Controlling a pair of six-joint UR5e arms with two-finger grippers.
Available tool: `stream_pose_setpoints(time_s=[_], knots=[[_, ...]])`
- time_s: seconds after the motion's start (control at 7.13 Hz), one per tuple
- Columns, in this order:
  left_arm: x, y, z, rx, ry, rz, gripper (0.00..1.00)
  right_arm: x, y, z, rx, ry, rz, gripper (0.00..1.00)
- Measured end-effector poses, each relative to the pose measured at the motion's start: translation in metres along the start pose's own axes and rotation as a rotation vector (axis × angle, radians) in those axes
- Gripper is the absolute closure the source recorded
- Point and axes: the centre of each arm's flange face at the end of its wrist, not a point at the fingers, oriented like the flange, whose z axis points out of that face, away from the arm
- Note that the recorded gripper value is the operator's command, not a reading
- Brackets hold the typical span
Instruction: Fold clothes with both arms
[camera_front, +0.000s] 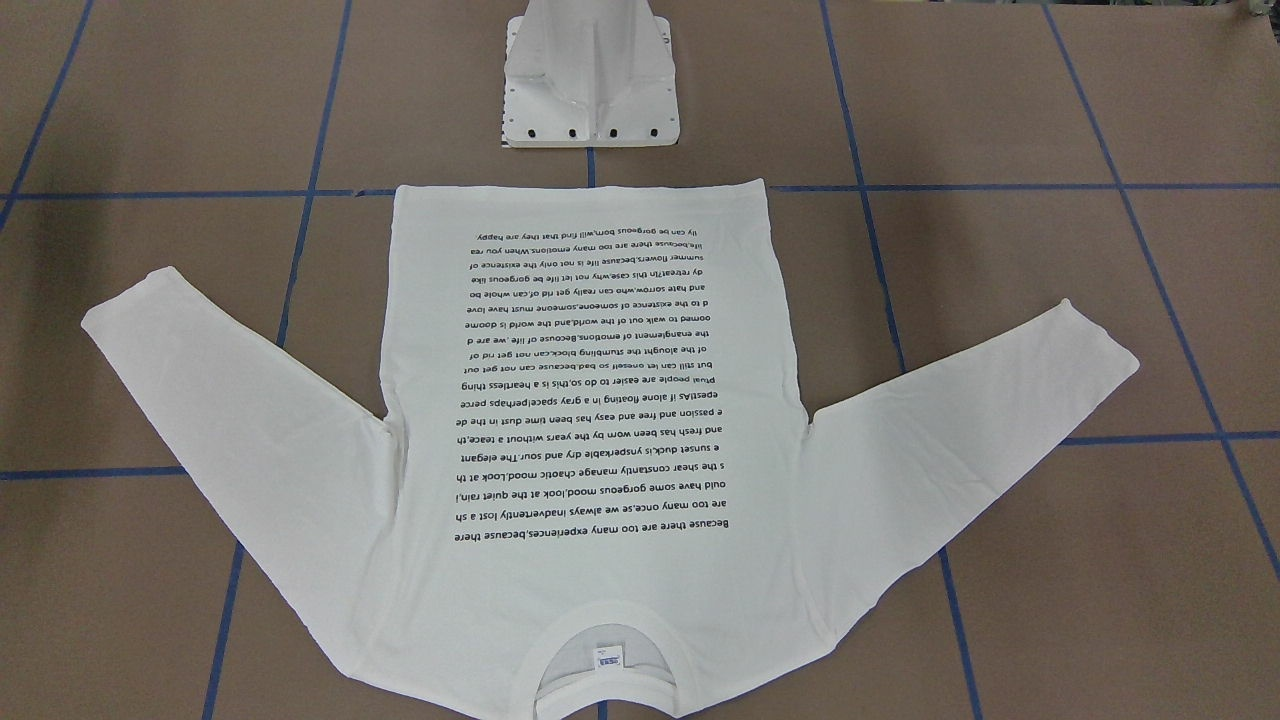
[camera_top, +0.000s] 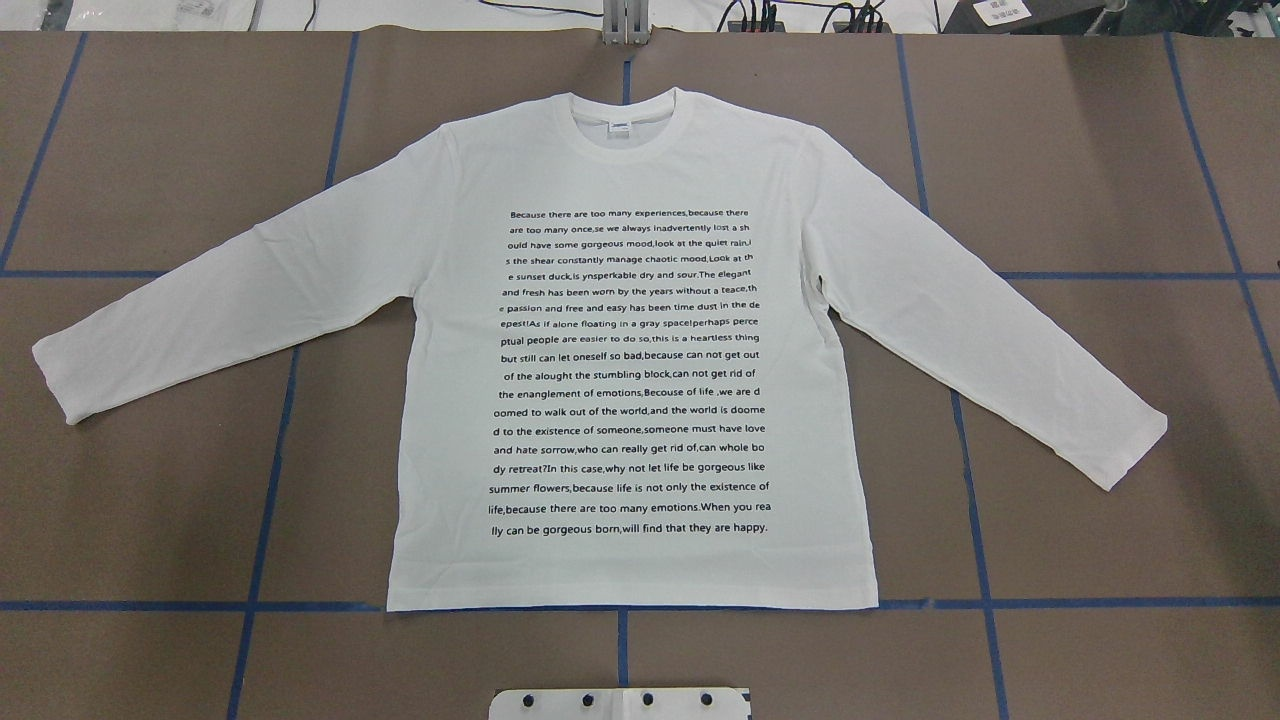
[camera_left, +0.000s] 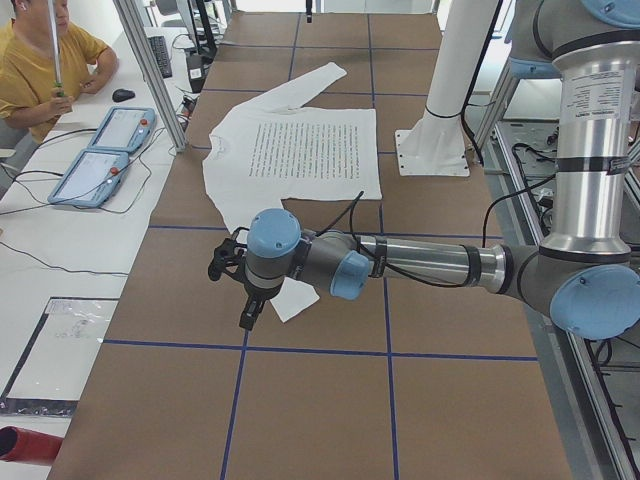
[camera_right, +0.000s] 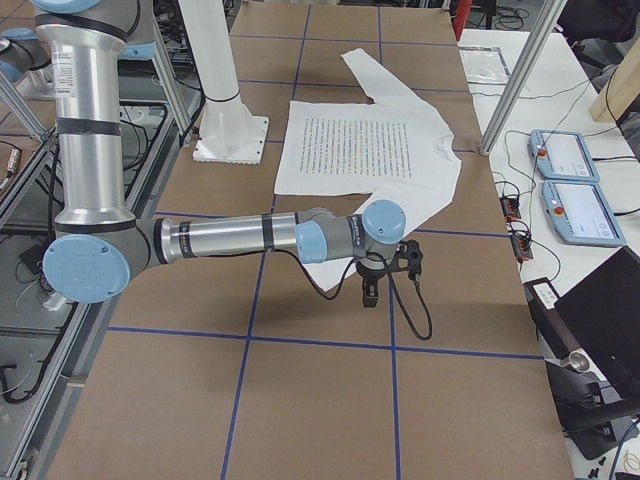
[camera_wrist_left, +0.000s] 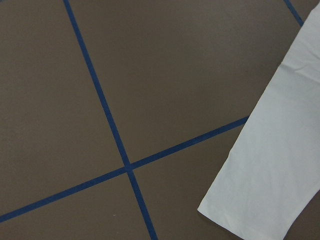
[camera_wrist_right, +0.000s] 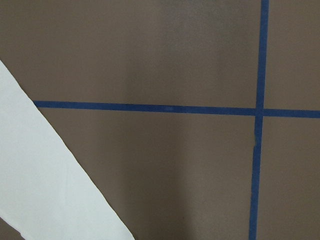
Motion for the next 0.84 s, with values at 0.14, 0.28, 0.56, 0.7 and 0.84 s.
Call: stream_pose_setpoints(time_s=[0.14, 0.28, 0.56, 0.7, 0.84], knots=[[0.0, -0.001, -0.002, 0.002, -0.005, 0.006, 0.0, 0.005, 0.003, 0.0, -0.004, -0.001, -0.017, 0.0], [0.0, -0.001, 0.0, 0.003, -0.014, 0.024, 0.0, 0.008, 0.006, 0.002, -0.006, 0.003, -0.024, 0.0], [-0.011, 0.004, 0.01, -0.013, -0.03, 0.023, 0.0, 0.016, 0.009, 0.008, -0.013, 0.004, -0.021, 0.0], [-0.013, 0.006, 0.013, -0.018, -0.032, 0.021, 0.0, 0.02, 0.011, 0.013, -0.01, 0.002, -0.026, 0.0], [-0.014, 0.008, 0.014, -0.019, -0.032, 0.019, 0.0, 0.022, 0.012, 0.017, 0.001, -0.001, -0.039, 0.0]])
